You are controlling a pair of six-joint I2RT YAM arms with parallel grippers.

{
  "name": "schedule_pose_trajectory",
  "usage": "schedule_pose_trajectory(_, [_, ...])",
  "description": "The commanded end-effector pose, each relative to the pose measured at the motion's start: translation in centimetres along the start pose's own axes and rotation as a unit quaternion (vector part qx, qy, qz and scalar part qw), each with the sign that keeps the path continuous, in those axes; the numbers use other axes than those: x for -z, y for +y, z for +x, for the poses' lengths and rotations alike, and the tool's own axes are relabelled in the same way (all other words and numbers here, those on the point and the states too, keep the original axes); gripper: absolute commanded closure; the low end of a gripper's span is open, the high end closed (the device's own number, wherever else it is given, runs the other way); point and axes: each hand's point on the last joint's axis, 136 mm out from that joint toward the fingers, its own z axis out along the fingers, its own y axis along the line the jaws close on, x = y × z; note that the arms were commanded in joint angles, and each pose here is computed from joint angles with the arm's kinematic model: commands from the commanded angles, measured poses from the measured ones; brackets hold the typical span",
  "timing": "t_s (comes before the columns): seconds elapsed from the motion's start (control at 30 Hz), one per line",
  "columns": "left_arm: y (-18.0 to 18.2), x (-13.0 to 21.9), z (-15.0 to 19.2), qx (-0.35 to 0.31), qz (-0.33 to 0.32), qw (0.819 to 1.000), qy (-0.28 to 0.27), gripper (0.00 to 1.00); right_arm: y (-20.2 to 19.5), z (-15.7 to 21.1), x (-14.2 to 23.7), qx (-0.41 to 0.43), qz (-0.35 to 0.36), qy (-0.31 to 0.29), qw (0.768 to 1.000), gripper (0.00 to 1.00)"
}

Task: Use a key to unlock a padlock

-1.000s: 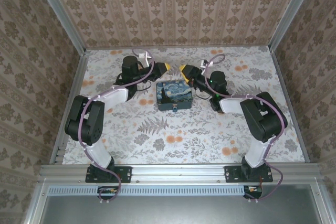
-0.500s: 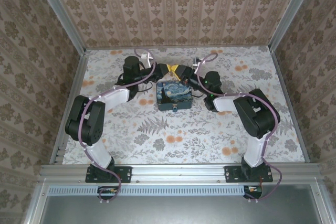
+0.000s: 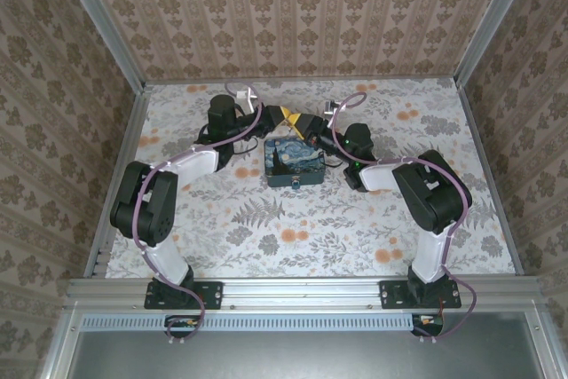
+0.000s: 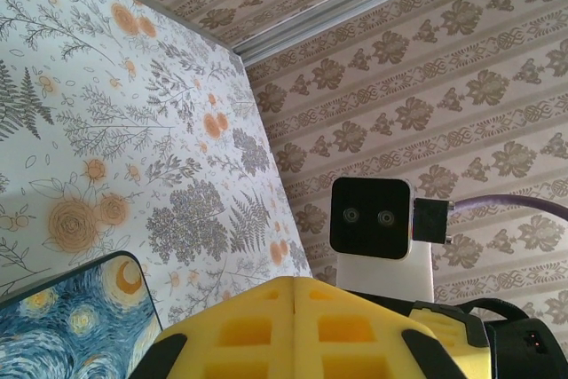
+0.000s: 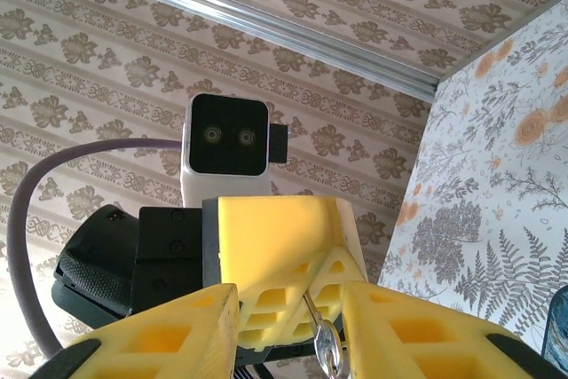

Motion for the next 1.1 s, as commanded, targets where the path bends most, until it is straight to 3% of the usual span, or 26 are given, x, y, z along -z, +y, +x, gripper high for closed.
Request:
schedule_pose_trajectory(0.0, [-1.83,0.04,-1.07,-0.016,0.019,1.000,-0.016,1.00,-0.32,0.58,0.12,0.004,-0.007,-0.001,1.000,0.64])
schedule_pose_trajectory(0.53, [-1.88,0.10,-1.21,-0.017,0.018,0.999,-0.022,1.00,-0.73,1.17,-0.13,-0.004,-0.004,0.004,1.000,0.73])
schedule_pose_trajectory(1.07, [-1.78,0.23,-1.07,-0.015,0.018,0.999,-0.024,1.00,-1.06,0.64,0.31,-0.005,0.003,-0.010,1.000,1.00])
